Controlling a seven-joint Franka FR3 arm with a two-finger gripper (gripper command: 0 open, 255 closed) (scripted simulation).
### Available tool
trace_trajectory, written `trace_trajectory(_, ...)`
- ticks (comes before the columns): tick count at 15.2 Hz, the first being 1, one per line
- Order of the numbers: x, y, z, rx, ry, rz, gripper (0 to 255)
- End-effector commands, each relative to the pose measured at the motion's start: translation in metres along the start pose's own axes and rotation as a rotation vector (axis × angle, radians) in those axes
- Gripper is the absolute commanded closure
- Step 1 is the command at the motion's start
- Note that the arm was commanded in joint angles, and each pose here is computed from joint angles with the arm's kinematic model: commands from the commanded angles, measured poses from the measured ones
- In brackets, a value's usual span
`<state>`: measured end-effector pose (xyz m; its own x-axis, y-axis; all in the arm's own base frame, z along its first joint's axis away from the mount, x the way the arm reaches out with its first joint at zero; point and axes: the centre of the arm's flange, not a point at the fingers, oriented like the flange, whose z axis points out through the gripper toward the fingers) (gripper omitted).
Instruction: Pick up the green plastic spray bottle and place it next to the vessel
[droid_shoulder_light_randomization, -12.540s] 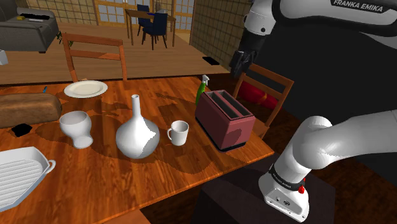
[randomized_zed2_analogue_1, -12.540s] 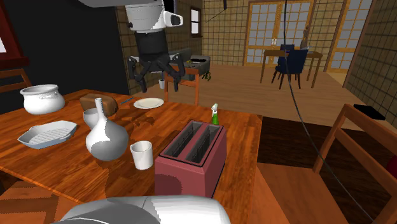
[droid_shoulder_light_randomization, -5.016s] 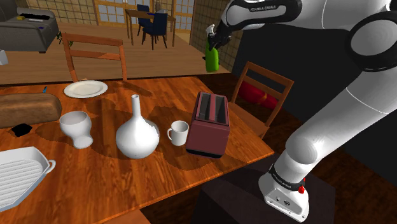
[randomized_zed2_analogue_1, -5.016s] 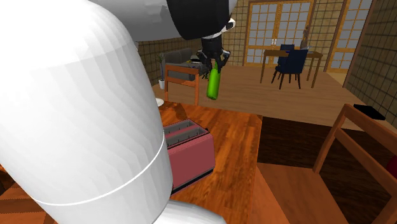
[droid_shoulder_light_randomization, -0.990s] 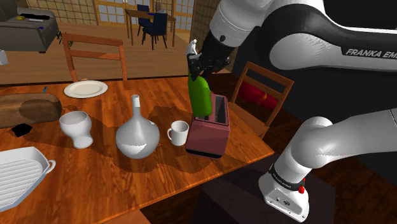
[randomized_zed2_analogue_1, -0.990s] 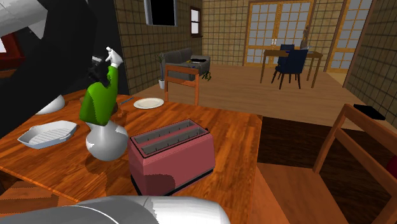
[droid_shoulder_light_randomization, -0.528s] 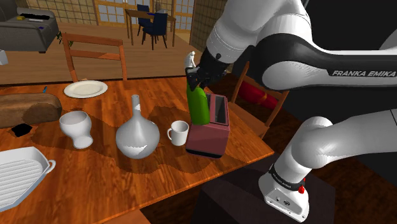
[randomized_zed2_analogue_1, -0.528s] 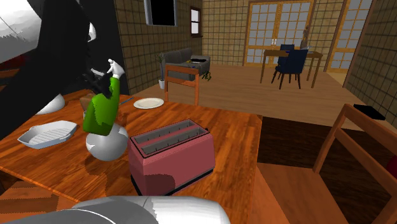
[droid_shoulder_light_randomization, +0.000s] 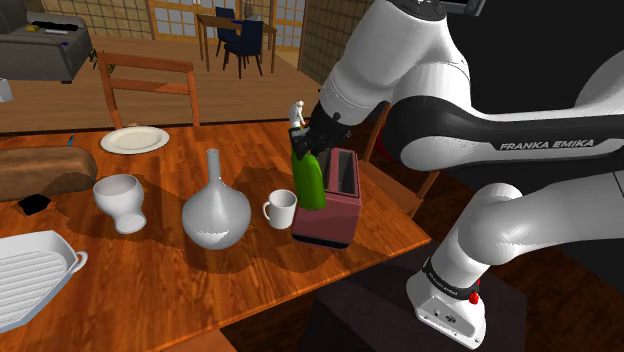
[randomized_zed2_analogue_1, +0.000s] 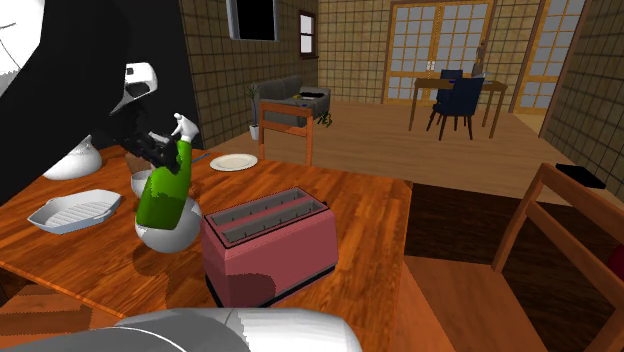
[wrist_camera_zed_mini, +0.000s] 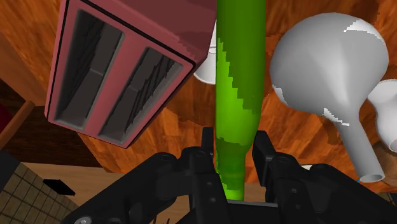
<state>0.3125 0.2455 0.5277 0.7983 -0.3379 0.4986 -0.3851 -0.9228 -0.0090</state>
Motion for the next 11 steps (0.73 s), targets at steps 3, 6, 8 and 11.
trace_trajectory(3,-0.011,0.001,0.018,0.000,0.000,0.000,255)
trace_trajectory(6,-0.018,0.001,0.032,0.000,0.000,0.000,255)
trace_trajectory(8,-0.024,0.001,0.041,0.000,0.000,0.000,255)
trace_trajectory(11,-0.032,0.001,0.055,0.000,0.000,0.000,255)
